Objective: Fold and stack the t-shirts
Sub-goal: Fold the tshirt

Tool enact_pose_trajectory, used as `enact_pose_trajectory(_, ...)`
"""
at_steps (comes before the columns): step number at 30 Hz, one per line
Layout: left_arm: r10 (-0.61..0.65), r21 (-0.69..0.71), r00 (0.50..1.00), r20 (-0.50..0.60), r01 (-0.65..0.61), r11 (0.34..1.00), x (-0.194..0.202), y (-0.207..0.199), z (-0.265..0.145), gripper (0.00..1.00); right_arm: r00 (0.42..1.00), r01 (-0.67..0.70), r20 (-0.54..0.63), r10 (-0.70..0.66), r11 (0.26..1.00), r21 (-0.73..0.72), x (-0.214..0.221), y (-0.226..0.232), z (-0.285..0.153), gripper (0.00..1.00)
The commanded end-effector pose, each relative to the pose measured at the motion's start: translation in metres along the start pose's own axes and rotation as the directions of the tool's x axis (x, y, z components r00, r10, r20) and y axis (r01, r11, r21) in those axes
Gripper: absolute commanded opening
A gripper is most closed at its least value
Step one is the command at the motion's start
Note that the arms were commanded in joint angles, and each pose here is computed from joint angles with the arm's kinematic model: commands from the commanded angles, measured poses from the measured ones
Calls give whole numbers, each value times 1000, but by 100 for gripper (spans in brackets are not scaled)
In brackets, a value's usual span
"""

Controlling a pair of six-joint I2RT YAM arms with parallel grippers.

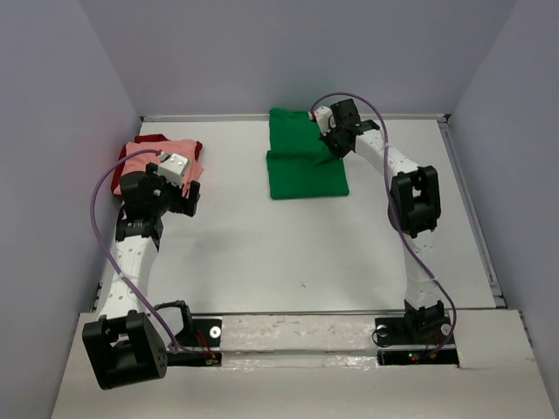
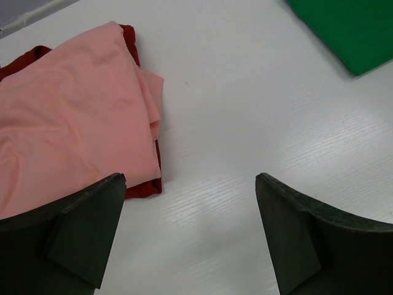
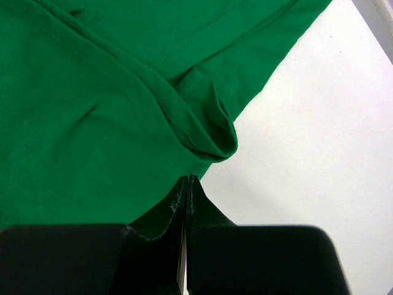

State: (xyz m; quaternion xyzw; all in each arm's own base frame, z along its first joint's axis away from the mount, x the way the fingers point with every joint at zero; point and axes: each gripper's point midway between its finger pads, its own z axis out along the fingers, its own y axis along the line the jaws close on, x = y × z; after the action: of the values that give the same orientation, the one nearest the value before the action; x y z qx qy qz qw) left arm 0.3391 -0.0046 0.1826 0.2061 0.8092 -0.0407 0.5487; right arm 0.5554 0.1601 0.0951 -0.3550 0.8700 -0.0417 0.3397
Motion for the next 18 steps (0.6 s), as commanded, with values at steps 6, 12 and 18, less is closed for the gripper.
enact_pose_trajectory(6, 22, -10, 998, 63, -22, 1000, -19, 3, -4, 99, 998, -20, 65, 18, 1000, 21, -19, -13, -29, 0)
enact_pose_trajectory(12, 22, -13, 998, 58, -21, 1000, -19, 4, -4, 99, 999, -16, 49, 15, 1000, 12, -15, -10, -15, 0)
enact_pose_trajectory(18, 19, -14, 999, 45, -18, 1000, -16, 6, -2, 99, 999, -3, 32, 3, 1000, 4, -12, -8, -1, 0)
